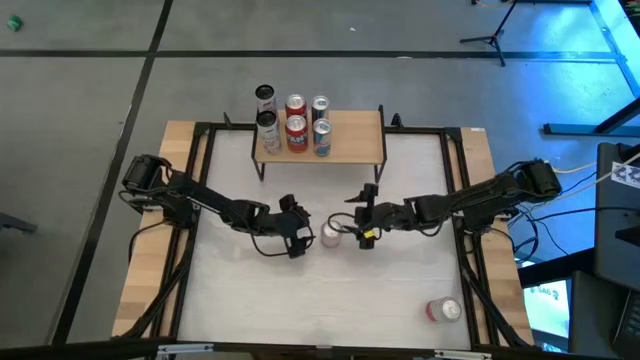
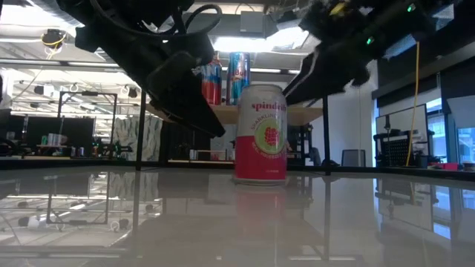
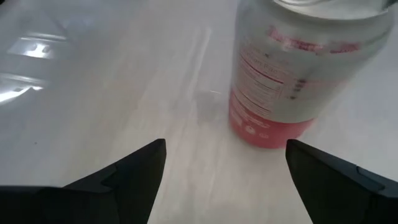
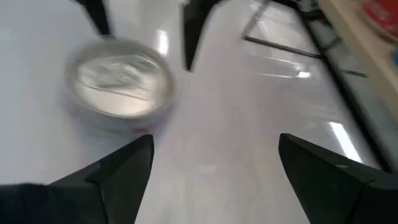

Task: Place canned beverage on shelf
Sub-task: Put the right pink soda can on the shelf

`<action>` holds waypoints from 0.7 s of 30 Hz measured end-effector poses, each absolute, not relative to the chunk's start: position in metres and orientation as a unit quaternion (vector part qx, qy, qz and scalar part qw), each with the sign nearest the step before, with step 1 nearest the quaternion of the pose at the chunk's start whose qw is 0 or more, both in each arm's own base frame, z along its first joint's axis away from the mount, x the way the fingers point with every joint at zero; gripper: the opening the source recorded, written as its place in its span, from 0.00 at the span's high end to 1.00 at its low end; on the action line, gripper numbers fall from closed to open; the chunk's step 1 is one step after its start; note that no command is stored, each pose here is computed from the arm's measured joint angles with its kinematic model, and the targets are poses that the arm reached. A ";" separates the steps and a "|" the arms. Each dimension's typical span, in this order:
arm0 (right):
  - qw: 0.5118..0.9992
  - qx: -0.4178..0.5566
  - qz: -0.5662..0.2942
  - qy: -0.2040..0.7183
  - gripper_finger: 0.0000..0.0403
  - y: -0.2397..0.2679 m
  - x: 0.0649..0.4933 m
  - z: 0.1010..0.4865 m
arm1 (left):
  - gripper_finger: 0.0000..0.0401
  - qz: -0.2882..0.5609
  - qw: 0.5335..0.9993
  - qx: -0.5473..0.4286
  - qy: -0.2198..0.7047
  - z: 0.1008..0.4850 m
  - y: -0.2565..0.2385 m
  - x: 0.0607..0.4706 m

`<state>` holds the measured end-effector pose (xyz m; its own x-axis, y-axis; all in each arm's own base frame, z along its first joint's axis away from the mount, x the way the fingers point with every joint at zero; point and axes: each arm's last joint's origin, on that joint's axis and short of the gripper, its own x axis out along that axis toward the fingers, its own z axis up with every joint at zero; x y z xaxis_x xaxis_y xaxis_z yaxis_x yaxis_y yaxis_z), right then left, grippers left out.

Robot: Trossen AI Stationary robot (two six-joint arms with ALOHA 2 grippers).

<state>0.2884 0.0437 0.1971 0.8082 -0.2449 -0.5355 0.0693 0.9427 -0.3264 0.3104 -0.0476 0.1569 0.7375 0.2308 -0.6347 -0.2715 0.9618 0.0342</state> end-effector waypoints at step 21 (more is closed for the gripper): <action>0.972 -0.089 0.018 0.215 0.15 0.051 0.310 0.191 | 0.20 0.135 0.934 -0.030 0.328 0.158 -0.048 0.312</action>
<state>0.3097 0.0513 0.1910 0.9069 -0.0041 -0.4213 -0.0725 0.9835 -0.1657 0.3116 -0.0476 0.1583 0.7481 0.2325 -0.6216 -0.2716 0.9618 0.0328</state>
